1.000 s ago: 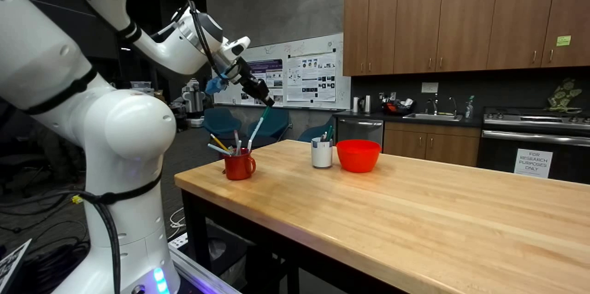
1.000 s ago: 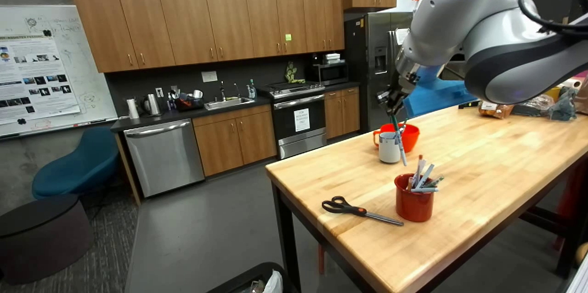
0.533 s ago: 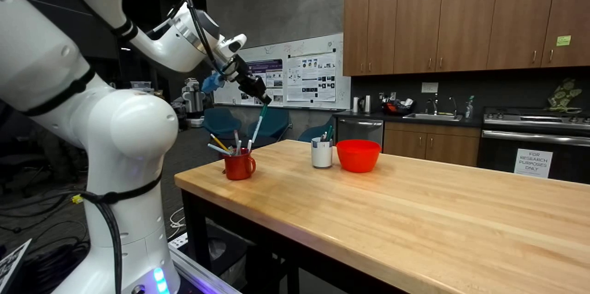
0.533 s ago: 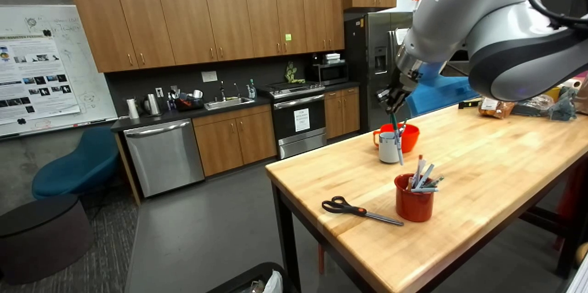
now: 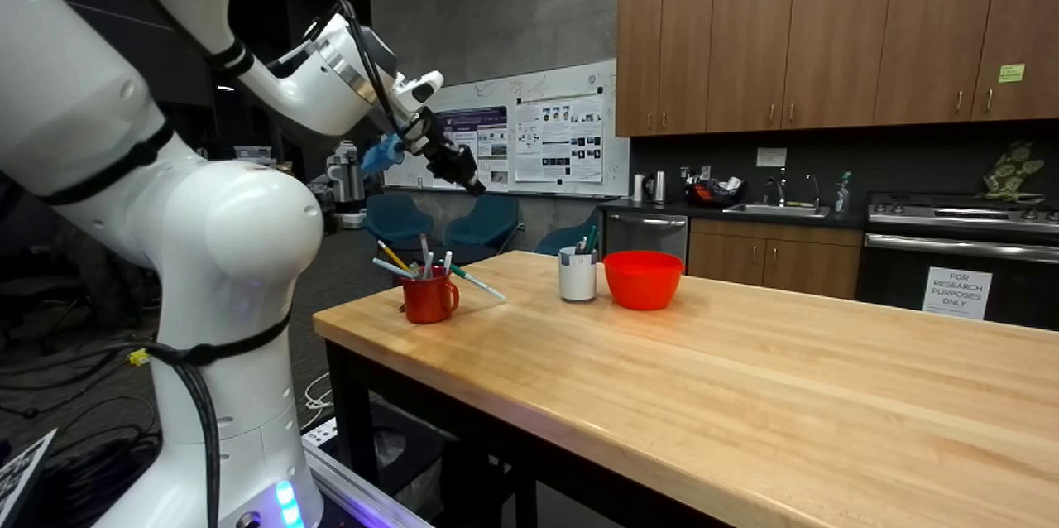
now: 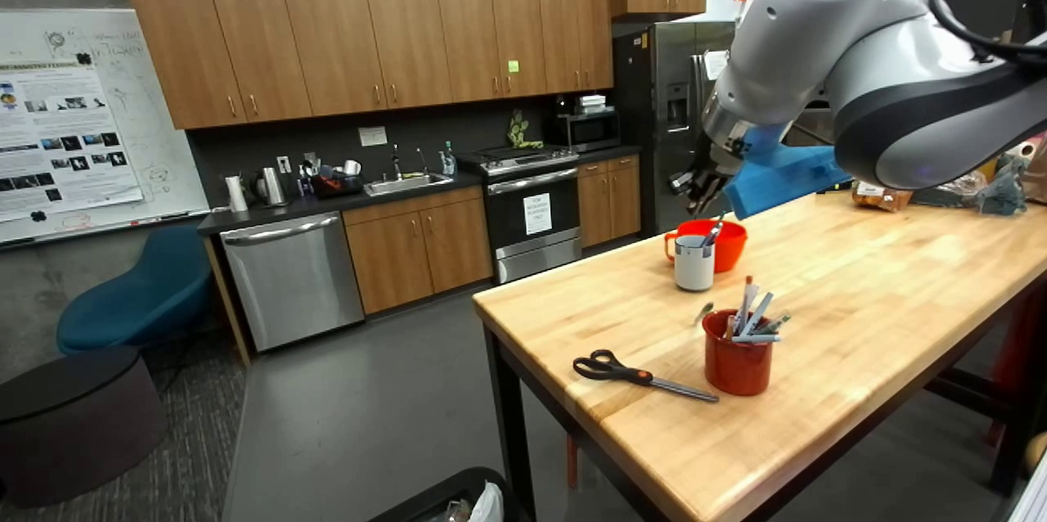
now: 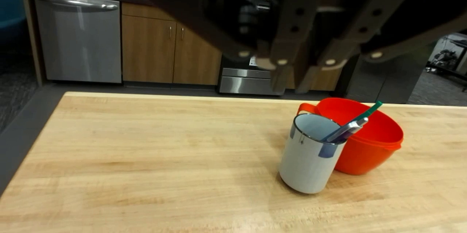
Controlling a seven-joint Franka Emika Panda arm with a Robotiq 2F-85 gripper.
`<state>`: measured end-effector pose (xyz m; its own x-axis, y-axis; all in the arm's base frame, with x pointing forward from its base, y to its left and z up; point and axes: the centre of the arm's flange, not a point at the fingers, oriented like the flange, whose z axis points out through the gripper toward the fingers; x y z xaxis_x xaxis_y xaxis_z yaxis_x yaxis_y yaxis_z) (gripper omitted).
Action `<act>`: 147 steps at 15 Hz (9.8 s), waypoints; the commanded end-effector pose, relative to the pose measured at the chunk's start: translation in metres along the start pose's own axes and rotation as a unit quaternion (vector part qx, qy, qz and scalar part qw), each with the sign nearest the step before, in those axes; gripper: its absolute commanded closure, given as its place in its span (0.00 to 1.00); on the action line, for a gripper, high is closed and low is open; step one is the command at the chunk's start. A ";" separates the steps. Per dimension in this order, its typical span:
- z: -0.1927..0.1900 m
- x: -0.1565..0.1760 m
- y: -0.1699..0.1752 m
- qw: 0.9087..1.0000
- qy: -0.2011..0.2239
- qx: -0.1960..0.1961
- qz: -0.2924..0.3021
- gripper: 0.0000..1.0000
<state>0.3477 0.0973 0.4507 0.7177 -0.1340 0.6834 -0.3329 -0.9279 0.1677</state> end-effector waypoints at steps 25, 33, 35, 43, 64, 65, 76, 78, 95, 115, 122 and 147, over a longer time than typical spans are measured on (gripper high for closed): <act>0.058 0.022 -0.009 0.877 -0.128 0.189 -0.423 0.00; 0.094 0.033 -0.027 0.762 -0.093 0.227 -0.599 0.00; 0.109 0.032 -0.036 0.743 -0.085 0.233 -0.622 0.00; 0.155 0.023 -0.065 0.671 -0.065 0.260 -0.691 0.00; 0.209 -0.003 -0.086 0.625 -0.109 0.287 -0.718 0.44; 0.207 -0.001 -0.086 0.625 -0.106 0.287 -0.718 0.46; 0.170 0.021 -0.089 0.643 -0.095 0.280 -0.707 0.97; 0.153 0.030 -0.087 0.661 -0.082 0.281 -0.691 0.97; 0.050 0.077 -0.020 0.866 -0.097 0.368 -0.325 0.97; 0.075 -0.002 0.034 0.778 -0.108 0.513 -0.345 0.97; 0.090 -0.017 0.034 0.712 -0.111 0.584 -0.373 0.97; 0.153 -0.011 0.056 0.618 -0.083 0.676 -0.393 0.97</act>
<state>0.4078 0.0015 0.3506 0.4312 0.6178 0.6576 0.8922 -0.1832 -0.4128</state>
